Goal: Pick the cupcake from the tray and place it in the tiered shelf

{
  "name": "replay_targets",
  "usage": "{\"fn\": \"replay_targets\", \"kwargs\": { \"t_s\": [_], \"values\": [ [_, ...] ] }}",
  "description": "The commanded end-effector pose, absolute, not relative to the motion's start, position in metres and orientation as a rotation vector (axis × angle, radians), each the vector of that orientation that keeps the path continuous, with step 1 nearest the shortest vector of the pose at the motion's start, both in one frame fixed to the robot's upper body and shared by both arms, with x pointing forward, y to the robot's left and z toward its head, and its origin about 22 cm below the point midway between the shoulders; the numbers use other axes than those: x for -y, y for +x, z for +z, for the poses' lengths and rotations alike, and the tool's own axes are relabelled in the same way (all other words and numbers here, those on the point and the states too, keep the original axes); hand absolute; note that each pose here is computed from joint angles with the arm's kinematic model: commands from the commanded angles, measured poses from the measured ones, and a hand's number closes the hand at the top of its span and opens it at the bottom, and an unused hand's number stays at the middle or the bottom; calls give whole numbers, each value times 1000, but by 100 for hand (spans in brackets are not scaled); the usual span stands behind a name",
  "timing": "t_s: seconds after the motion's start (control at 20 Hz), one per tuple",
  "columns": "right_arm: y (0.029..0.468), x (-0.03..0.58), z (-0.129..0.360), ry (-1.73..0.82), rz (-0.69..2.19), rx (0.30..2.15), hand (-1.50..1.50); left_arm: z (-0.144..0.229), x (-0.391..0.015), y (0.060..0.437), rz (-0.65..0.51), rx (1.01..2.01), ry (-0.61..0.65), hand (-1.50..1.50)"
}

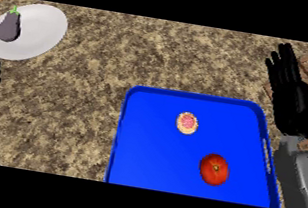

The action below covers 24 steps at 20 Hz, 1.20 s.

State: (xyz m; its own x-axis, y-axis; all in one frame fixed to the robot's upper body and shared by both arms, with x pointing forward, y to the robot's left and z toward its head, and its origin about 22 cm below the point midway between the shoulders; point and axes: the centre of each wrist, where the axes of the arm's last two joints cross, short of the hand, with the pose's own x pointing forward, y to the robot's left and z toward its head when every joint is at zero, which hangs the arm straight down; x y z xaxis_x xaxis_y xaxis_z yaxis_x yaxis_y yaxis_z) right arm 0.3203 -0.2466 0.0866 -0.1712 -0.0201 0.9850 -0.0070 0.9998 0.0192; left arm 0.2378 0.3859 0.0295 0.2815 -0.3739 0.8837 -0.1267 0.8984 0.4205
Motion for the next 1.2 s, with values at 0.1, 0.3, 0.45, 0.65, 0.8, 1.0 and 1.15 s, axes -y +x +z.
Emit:
{"fn": "replay_targets", "kwargs": {
  "t_s": [0.1, 0.3, 0.45, 0.65, 0.8, 1.0, 1.15],
  "values": [
    [302, 281, 95, -167, 109, 1830, 150, 2, -356, 242, -53, 1213, 316, 0],
    [288, 365, 94, -736, 424, 1532, 150, -16, -336, 239, 31, 1160, 200, 0],
    [281, 333, 47, -533, 167, 1445, 150, -30, -304, 245, 51, 1127, 99, 0],
    [268, 355, 56, -420, 255, 1569, -150, -26, -304, 246, 55, 1115, 113, 0],
    [259, 359, 57, -320, 364, 1593, -150, -16, -294, 241, 37, 1110, 102, 0],
    [246, 329, 102, -219, 553, 1501, -150, -21, -303, 245, 54, 1110, 93, 0],
    [240, 312, 129, -191, 603, 1494, -150, -39, -300, 238, 52, 1123, 97, 0]
  ]
}}
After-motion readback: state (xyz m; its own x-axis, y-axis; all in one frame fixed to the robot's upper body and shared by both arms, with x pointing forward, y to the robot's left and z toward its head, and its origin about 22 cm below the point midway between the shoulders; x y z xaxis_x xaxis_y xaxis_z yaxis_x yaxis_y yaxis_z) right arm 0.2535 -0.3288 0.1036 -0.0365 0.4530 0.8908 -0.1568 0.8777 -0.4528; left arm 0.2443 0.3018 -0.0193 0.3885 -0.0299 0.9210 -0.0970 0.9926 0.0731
